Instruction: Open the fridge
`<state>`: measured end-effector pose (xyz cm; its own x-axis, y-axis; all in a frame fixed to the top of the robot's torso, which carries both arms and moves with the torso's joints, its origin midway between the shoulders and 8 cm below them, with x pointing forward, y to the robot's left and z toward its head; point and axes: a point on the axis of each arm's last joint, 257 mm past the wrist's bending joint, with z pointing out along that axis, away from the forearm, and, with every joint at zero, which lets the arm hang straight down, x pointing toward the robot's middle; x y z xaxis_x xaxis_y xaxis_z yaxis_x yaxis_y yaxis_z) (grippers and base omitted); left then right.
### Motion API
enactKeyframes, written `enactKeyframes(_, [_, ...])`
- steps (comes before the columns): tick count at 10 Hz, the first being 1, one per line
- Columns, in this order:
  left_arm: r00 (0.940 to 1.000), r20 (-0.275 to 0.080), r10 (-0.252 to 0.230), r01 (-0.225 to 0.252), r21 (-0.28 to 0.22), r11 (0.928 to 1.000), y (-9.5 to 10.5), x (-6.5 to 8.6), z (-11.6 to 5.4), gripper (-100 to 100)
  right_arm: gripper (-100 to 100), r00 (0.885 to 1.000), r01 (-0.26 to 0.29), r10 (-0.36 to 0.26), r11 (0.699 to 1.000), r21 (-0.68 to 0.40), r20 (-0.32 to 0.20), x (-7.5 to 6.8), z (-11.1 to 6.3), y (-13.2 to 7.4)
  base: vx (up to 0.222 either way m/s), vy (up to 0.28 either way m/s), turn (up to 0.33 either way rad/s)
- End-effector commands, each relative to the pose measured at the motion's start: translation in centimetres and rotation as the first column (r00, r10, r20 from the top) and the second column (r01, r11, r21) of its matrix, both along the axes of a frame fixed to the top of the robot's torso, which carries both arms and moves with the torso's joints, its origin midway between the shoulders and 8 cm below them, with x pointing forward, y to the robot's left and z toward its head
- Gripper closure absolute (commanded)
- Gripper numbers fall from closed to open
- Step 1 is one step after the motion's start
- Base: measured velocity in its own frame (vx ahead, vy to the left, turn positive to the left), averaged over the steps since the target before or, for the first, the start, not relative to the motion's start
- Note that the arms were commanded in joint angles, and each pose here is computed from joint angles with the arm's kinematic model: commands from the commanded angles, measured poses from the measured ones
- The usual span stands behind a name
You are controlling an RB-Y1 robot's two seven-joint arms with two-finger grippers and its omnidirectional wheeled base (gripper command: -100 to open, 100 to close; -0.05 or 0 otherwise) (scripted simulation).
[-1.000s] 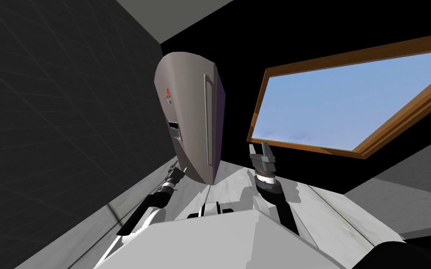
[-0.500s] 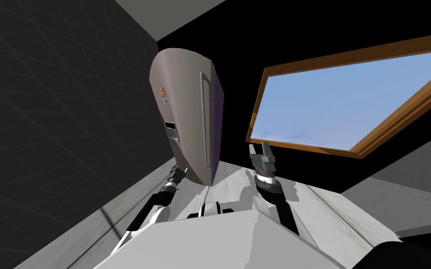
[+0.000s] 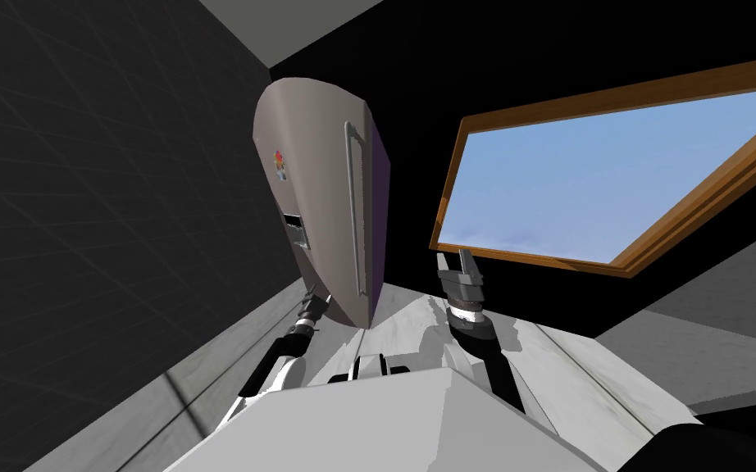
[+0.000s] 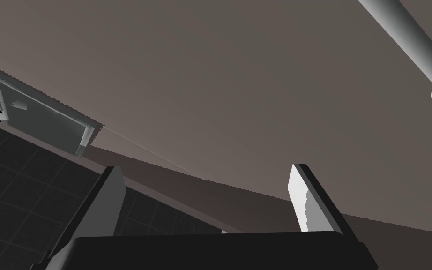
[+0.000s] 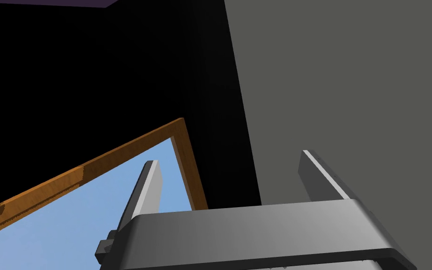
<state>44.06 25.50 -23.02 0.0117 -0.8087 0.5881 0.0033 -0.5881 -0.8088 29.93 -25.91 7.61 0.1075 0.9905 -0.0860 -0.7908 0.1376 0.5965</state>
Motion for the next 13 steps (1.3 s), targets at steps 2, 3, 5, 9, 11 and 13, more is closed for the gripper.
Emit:
enactKeyframes(2, [1.0,-0.002,0.007,-0.007,0.006,1.0,-0.2,0.5,-1.3,-100,0,1.0,0.0,0.0,1.0,0.0,0.0,0.0,0.0,0.0,0.028,-0.035,-0.017])
enactKeyframes(3, [1.0,-0.003,0.008,-0.008,0.009,0.9999,-0.3,0.7,-1.6,-100,0,1.0,0.0,0.0,1.0,0.0,0.0,0.0,0.0,0.0,0.024,-0.036,-0.022])
enactKeyframes(5, [0.9999,-0.005,0.009,-0.009,0.019,0.9998,-0.3,1.0,-2.2,-100,0,1.0,0.0,0.0,1.0,0.0,0.0,0.0,0.0,0.0,0.024,-0.031,-0.021])
enactKeyframes(9, [0.9999,-0.009,0.008,-0.008,0.045,0.9989,-0.3,1.5,-3.4,-100,0,1.0,0.0,0.0,1.0,0.0,0.0,0.0,0.0,0.0,0.028,-0.026,-0.019])
enactKeyframes(11, [0.9999,-0.012,0.007,-0.006,0.062,0.9981,-0.2,1.7,-4.1,-100,0,1.0,0.0,0.0,1.0,0.0,0.0,0.0,0.0,0.0,0.027,-0.035,-0.021])
enactKeyframes(13, [0.9999,-0.014,0.006,-0.005,0.079,0.9969,-0.2,2.0,-4.8,-100,0,1.0,0.0,0.0,1.0,0.0,0.0,0.0,0.0,0.0,0.037,-0.038,-0.023])
